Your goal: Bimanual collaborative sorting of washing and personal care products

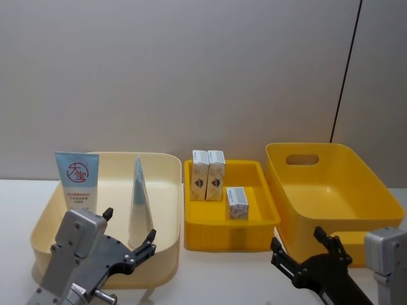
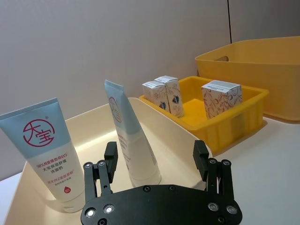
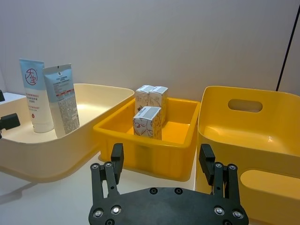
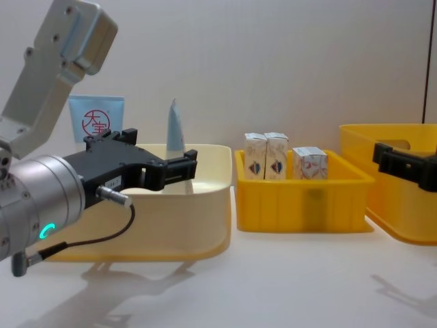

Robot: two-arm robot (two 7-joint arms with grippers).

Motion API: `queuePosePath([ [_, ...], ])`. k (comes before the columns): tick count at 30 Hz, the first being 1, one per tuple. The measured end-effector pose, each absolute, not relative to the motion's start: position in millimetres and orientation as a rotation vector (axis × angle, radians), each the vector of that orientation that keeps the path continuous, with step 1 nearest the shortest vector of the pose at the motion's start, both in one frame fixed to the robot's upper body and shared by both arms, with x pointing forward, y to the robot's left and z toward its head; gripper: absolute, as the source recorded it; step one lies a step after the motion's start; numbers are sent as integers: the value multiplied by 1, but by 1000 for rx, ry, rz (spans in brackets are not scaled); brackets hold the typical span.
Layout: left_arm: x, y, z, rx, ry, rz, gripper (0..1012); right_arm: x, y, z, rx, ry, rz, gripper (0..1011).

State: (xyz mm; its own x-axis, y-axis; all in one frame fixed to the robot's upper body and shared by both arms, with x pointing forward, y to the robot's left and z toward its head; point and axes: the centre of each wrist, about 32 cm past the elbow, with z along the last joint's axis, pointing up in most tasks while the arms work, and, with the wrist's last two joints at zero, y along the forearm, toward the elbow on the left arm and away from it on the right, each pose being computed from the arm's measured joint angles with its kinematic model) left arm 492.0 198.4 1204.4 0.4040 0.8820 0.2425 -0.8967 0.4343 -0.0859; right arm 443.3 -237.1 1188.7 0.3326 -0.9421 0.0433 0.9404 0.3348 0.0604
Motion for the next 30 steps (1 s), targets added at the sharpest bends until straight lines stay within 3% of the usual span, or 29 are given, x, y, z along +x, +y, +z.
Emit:
queuePosePath([
  [18,492,198,1204,61,-268,1124,1003,444,-236,1190,19,-67,-1228,1001],
  [30,492,198,1204,61,-268,1124,1003,450,-218,1215,-53,17,-1226,1001],
])
